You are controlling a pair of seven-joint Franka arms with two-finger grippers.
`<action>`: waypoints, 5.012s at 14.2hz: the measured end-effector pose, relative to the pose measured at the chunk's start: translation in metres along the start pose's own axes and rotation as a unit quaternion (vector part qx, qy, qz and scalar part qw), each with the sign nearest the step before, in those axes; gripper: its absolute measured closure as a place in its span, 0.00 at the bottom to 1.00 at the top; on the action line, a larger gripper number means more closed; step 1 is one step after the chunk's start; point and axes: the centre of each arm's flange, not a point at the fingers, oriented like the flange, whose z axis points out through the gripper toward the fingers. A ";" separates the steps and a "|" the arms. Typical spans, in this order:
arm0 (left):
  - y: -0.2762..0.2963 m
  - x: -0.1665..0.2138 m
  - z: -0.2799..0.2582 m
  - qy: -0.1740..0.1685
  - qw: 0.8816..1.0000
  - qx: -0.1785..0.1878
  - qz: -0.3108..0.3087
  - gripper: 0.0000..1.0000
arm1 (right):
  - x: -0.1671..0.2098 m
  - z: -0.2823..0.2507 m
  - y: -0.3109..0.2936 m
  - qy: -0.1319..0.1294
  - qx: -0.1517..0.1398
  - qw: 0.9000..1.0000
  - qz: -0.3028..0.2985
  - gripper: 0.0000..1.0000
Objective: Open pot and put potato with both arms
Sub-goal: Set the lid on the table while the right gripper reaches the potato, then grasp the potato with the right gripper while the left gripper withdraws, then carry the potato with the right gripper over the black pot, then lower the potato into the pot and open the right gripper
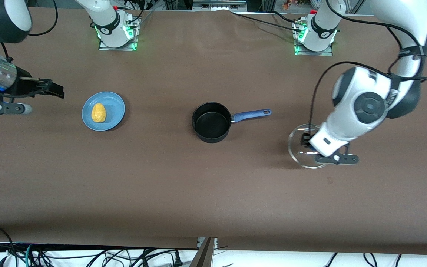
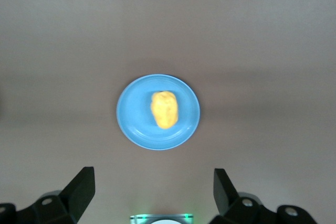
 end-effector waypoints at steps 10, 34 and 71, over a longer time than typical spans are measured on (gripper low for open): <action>-0.180 -0.041 0.155 0.032 0.996 -0.024 0.078 0.34 | -0.004 0.187 -0.033 0.030 -0.052 0.996 -0.071 0.00; -0.122 -0.057 -0.184 -0.046 0.997 -0.058 -0.026 0.00 | 0.008 0.243 -0.063 -0.025 -0.068 0.994 -0.078 0.39; -0.116 -0.056 -0.183 -0.050 0.995 -0.058 -0.062 0.00 | 0.027 0.265 -0.500 0.007 0.069 0.995 0.065 0.40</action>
